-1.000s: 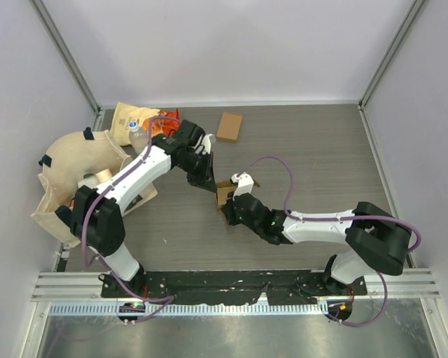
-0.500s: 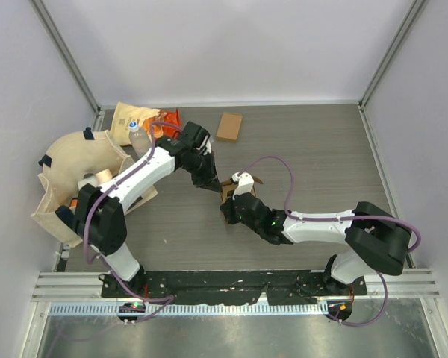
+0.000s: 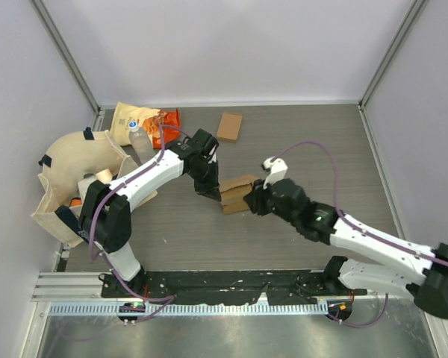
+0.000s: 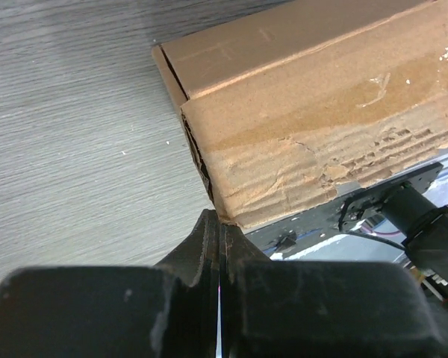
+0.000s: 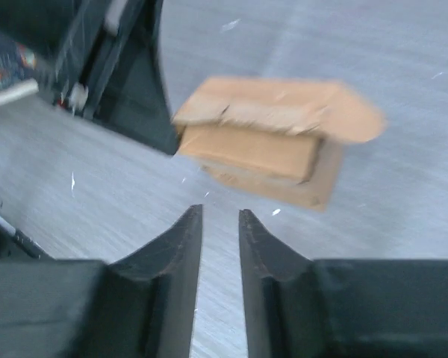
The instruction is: Fold the paper box
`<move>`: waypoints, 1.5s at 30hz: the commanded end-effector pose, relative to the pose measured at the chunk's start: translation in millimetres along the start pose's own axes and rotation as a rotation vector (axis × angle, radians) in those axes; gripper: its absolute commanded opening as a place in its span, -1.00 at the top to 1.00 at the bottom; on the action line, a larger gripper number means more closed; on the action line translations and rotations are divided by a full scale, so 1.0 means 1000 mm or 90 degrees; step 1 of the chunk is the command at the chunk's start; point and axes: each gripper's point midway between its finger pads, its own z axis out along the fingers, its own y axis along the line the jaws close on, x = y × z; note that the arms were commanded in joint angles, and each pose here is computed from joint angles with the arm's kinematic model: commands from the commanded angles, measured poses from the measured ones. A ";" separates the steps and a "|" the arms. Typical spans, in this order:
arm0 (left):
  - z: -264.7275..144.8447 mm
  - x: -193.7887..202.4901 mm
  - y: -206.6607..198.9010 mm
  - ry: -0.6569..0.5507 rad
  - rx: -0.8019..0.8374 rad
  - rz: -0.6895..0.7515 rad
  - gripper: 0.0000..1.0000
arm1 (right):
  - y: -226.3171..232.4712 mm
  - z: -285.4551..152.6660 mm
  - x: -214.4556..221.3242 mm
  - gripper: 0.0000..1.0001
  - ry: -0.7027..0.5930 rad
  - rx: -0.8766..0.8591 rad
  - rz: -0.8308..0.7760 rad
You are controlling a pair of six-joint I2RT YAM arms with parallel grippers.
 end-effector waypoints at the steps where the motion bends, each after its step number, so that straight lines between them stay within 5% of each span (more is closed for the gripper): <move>1: -0.002 -0.003 0.008 -0.005 -0.029 0.016 1.00 | -0.066 -0.026 -0.032 0.31 -0.001 0.084 0.019; 12: -0.012 -0.006 0.002 -0.009 -0.022 0.043 1.00 | -0.074 0.001 -0.033 0.01 0.011 -0.005 -0.099; 20: -0.018 -0.009 -0.005 -0.019 -0.008 0.048 1.00 | -0.086 0.005 -0.029 -0.10 -0.079 0.155 -0.219; 29: -0.028 -0.010 -0.004 -0.036 -0.011 0.063 1.00 | -0.110 0.011 -0.038 -0.09 -0.139 0.262 -0.234; 38: -0.029 -0.009 -0.003 -0.034 -0.009 0.073 1.00 | -0.093 0.034 -0.033 -0.12 -0.188 0.171 -0.370; 45: -0.028 -0.005 0.000 -0.026 -0.012 0.082 1.00 | -0.084 0.047 -0.033 -0.12 -0.204 0.139 -0.364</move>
